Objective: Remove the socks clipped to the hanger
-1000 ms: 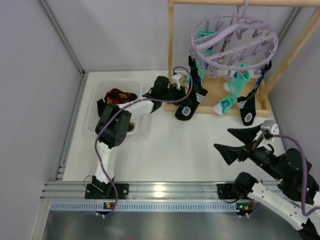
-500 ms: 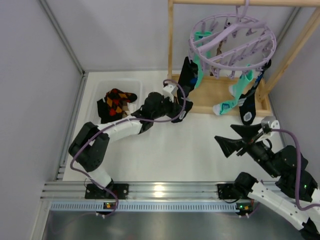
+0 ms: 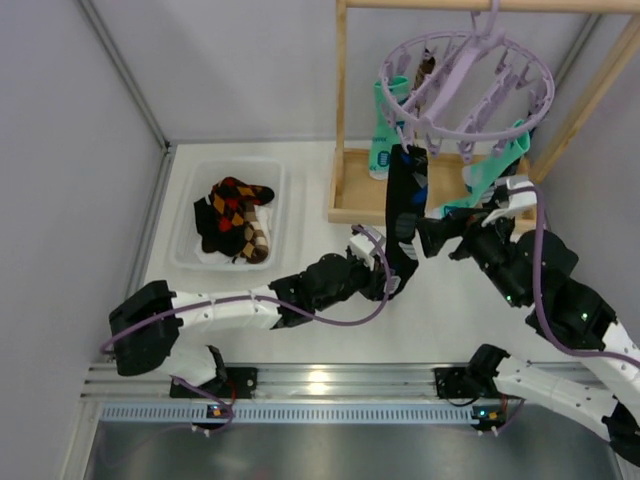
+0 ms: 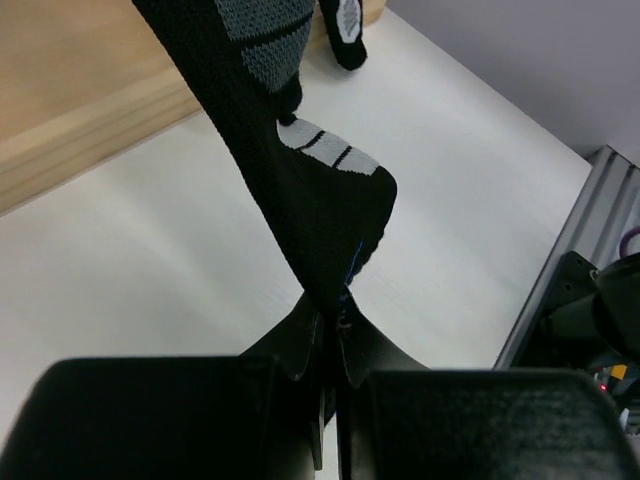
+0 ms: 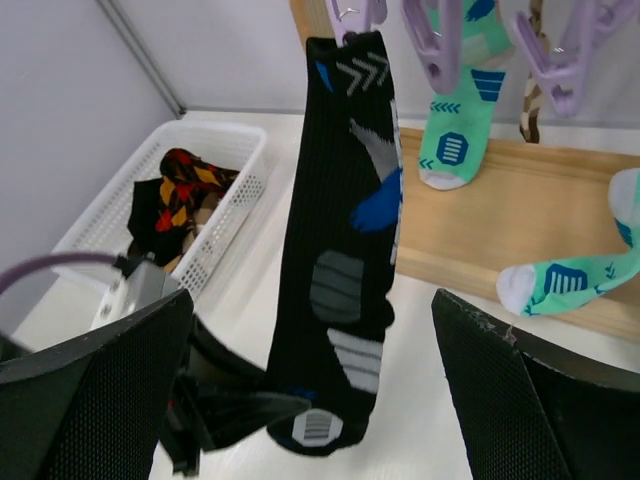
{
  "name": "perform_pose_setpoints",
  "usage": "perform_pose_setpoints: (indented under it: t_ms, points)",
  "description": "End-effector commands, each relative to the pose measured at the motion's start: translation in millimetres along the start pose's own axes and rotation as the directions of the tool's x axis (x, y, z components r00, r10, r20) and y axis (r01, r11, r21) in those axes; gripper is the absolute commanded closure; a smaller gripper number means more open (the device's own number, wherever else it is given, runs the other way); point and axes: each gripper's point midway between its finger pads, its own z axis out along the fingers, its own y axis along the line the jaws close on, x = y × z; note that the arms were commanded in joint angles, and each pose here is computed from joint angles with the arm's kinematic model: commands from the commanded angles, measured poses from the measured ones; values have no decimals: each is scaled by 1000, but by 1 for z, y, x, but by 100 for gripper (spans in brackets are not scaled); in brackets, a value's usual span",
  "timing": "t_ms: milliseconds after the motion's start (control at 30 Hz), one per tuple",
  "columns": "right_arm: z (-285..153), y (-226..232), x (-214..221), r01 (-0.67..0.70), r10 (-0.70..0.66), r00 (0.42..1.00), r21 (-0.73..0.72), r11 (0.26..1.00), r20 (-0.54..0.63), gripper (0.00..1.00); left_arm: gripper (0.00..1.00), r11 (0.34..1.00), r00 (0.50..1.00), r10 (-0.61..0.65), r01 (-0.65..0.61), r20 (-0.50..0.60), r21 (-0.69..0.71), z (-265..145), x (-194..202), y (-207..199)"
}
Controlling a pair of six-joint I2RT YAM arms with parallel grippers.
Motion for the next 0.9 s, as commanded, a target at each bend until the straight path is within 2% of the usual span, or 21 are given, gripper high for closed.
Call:
perform_pose_setpoints:
  t_ms: [0,167,233,333,367,400,433,567,867]
  points:
    - [14,4,-40,10,-14,997,43,999,80,1,100,1000,997,15,-16,78,15,-1,-18,-24]
    - [34,11,-59,113,-117,992,77,991,45,1,100,995,998,22,-28,58,96,6,-12,-59]
    - [40,5,-69,149,-155,987,134,980,34,1,100,996,999,12,-16,47,88,8,-7,-57]
    - [49,-5,-80,176,-182,983,182,967,15,7,100,999,999,-6,4,49,37,6,-3,-47]
    - [54,-6,-83,176,-180,984,180,968,10,12,100,1000,998,-13,14,56,-5,3,-1,-37]
    - [59,2,-80,175,-175,985,110,978,-7,14,100,999,998,-25,26,61,-20,1,-1,-34]
    - [64,-11,-81,173,-172,985,132,976,-19,15,100,999,998,-29,30,57,-34,-2,3,-29]
    - [85,-21,-74,189,-185,981,95,977,-55,23,100,999,997,-37,39,63,-25,-10,1,-29]
    - [115,-37,-70,166,-163,985,52,985,-55,34,100,999,997,-38,39,60,-18,-15,3,-28]
